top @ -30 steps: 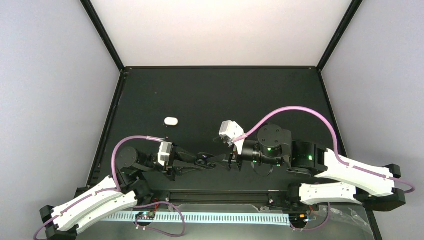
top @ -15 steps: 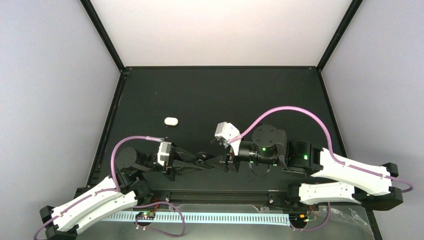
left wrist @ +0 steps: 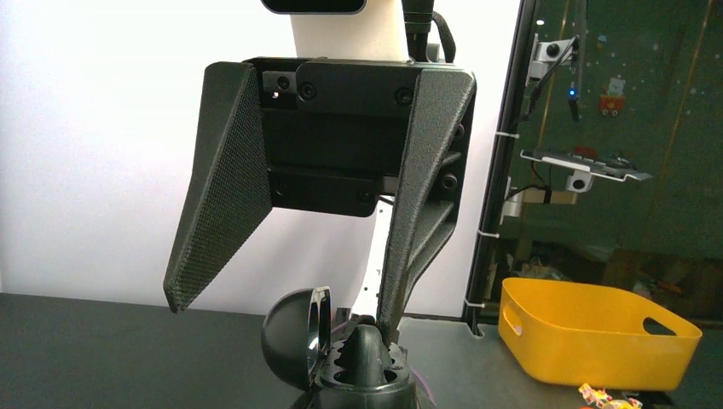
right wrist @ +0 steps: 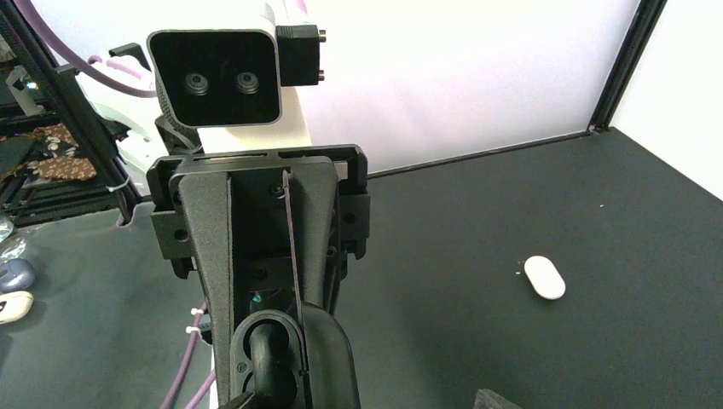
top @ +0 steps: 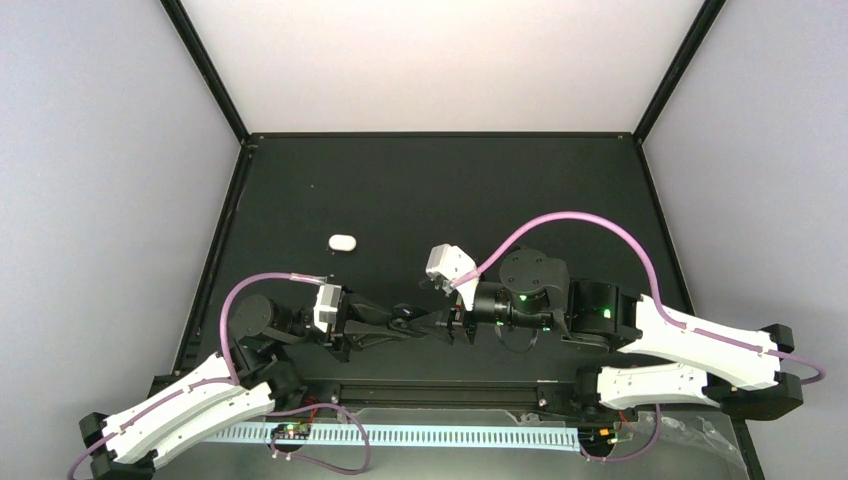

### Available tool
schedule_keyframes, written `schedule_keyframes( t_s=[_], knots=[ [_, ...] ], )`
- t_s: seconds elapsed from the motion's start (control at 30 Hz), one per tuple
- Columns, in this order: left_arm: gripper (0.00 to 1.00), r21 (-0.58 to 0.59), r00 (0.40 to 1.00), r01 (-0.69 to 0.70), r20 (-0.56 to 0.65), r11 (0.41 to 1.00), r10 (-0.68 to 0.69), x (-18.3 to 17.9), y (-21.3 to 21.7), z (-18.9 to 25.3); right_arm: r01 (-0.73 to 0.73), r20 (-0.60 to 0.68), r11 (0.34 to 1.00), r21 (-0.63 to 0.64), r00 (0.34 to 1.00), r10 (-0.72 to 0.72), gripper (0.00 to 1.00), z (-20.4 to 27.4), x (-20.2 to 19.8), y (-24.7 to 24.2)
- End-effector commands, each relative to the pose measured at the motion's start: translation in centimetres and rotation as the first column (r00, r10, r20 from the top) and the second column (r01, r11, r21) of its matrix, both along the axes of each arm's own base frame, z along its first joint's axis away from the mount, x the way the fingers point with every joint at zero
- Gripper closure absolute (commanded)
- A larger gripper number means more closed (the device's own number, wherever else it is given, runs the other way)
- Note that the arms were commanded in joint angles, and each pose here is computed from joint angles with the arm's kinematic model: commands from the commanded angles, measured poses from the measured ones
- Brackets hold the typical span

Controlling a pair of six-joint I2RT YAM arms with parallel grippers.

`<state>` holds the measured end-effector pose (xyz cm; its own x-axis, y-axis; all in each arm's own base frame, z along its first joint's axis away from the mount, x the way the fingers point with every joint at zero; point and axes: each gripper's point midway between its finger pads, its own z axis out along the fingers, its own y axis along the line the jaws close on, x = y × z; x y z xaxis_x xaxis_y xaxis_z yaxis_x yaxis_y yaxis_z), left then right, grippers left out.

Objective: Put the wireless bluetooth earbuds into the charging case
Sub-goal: Adjust the earbud with the charging case.

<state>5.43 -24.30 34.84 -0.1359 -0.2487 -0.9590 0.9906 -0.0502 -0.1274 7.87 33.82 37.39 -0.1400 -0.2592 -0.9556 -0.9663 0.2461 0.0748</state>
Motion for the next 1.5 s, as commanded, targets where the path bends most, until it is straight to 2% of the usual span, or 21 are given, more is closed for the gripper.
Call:
schedule_keyframes(
  t_s=[0.0, 0.87, 0.97, 1.13, 1.27, 1.47],
  knots=[
    [0.98, -0.036, 0.999, -0.002, 0.041, 0.999, 0.004, -0.5, 0.5, 1.8, 0.001, 0.013, 1.000, 0.024, 1.000, -0.002, 0.34, 1.5, -0.1, -0.4],
    [0.98, -0.040, 0.999, -0.003, 0.040, 0.999, 0.004, -0.5, 0.6, 2.0, 0.053, 0.019, 0.998, -0.024, 0.998, -0.053, 0.34, -0.3, 0.6, -1.5],
    [0.98, -0.037, 0.999, -0.005, 0.041, 0.999, 0.007, -0.5, 0.6, 1.9, 0.067, 0.023, 0.997, 0.026, 0.997, -0.067, 0.34, 1.0, 0.7, -1.9],
    [0.98, -0.034, 0.999, -0.008, 0.034, 0.999, 0.009, -0.3, 0.5, 1.6, 0.051, 0.006, 0.976, 0.211, 0.999, -0.053, 0.34, 5.7, 0.4, -3.0],
    [0.98, -0.039, 0.999, -0.001, 0.034, 0.999, 0.003, -0.5, 0.5, 1.7, 0.048, -0.037, 0.980, 0.194, 0.998, -0.042, 0.34, 5.2, 0.8, -2.7],
    [0.98, -0.043, 0.999, 0.002, 0.034, 0.999, 0.000, -0.5, 0.5, 1.8, -0.038, -0.154, 0.973, 0.228, 0.985, 0.075, 0.35, 4.3, 0.2, -1.8]
  ],
)
